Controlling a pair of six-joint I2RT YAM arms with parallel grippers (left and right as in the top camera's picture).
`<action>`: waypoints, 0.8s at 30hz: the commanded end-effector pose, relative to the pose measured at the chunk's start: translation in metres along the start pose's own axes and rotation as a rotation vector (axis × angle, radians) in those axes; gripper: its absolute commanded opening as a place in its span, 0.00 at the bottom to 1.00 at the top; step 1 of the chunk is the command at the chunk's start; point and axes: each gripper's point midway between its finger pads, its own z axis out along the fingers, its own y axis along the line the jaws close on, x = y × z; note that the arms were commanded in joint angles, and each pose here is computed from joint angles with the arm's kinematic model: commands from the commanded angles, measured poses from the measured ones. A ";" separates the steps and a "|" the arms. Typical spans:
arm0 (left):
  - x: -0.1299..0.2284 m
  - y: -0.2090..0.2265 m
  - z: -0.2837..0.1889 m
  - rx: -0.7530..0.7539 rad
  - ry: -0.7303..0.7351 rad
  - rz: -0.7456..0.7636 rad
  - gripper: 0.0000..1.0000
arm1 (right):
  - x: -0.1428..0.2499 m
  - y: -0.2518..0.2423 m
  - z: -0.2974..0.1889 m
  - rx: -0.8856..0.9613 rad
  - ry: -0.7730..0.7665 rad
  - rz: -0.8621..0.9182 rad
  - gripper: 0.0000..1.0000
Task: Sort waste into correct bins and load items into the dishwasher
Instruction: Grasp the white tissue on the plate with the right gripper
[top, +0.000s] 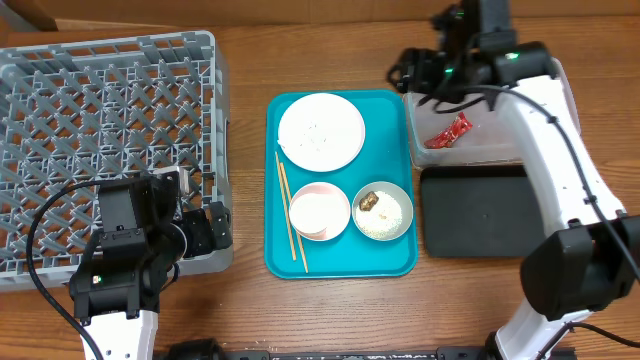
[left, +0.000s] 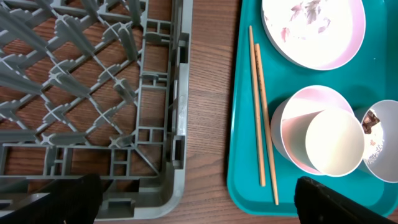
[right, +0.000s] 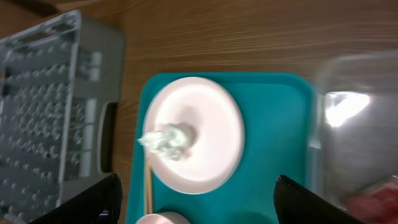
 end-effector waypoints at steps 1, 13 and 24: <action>-0.010 -0.004 -0.007 0.017 -0.034 0.018 1.00 | 0.018 0.044 0.026 -0.010 0.017 -0.124 0.81; -0.010 -0.004 -0.007 0.016 -0.034 0.018 1.00 | 0.073 0.056 0.144 0.198 0.073 -0.192 0.87; -0.010 -0.004 -0.007 0.017 -0.032 0.018 1.00 | 0.109 0.030 0.203 0.214 0.174 -0.087 0.52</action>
